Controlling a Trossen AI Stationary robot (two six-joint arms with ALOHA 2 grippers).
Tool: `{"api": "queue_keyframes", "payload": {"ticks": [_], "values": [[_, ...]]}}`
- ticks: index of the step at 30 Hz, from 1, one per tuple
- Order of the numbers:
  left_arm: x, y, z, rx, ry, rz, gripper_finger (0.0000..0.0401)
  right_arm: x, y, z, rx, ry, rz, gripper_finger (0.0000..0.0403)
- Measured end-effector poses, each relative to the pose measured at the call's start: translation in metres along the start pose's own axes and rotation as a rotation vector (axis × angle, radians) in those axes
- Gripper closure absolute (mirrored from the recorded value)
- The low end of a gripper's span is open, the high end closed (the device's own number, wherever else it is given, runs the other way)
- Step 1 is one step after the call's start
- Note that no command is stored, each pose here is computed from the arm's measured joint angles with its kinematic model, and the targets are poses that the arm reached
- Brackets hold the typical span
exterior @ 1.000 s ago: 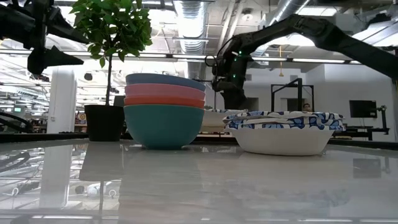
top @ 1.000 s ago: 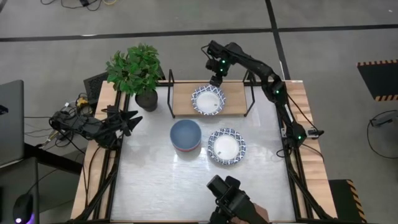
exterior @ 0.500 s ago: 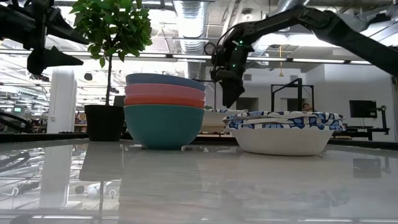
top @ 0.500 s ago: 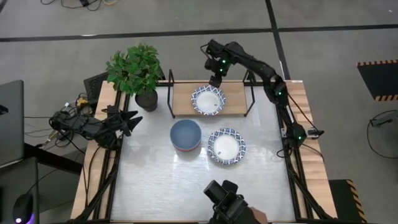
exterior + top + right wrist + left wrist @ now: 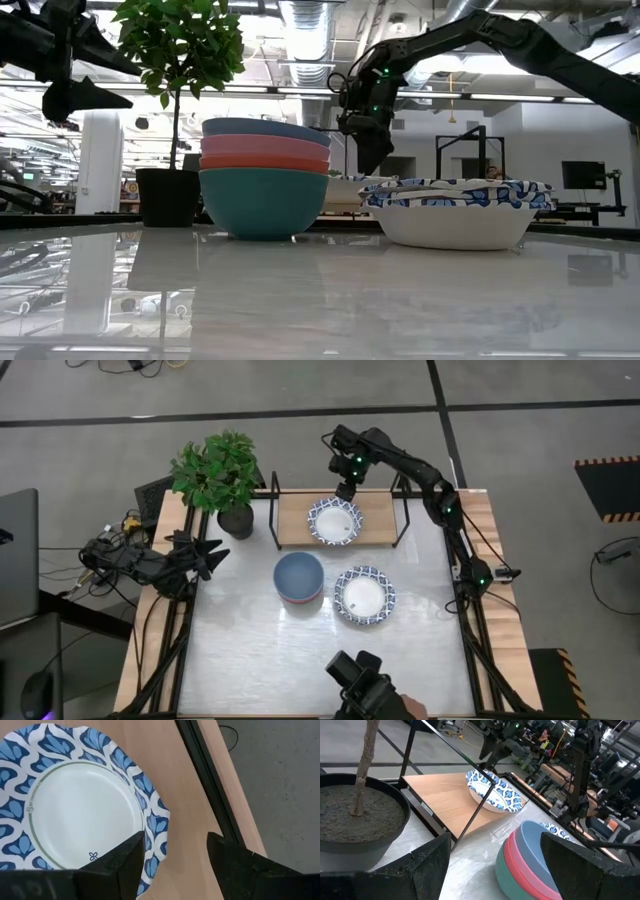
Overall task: Place and stack bowls onto a shelf
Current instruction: Put the blue patterned bowl on the shelf
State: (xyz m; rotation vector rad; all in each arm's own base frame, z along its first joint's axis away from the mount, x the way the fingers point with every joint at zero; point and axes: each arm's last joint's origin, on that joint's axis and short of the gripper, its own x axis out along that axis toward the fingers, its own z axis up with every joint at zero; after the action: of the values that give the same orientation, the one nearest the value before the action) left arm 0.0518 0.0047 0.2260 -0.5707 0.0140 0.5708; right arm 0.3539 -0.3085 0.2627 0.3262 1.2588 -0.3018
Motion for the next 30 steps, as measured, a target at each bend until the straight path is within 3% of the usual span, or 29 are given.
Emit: {"api": "queue_keyframes", "payload": {"ticks": [15,23,30], "values": [[0.000,0.000,0.000,-0.002,0.004,0.000,0.0108,0.001,0.002,0.001,0.013,-0.003,-0.007,0.0163],[0.000,0.000,0.000,-0.002,0.003,0.001,0.0108,0.026,0.003,-0.008,0.022,0.085,-0.026,0.0163],[0.000,0.000,0.000,-0.002,0.001,0.003,0.0108,0.029,0.002,-0.006,0.039,0.061,-0.033,0.0177]]}}
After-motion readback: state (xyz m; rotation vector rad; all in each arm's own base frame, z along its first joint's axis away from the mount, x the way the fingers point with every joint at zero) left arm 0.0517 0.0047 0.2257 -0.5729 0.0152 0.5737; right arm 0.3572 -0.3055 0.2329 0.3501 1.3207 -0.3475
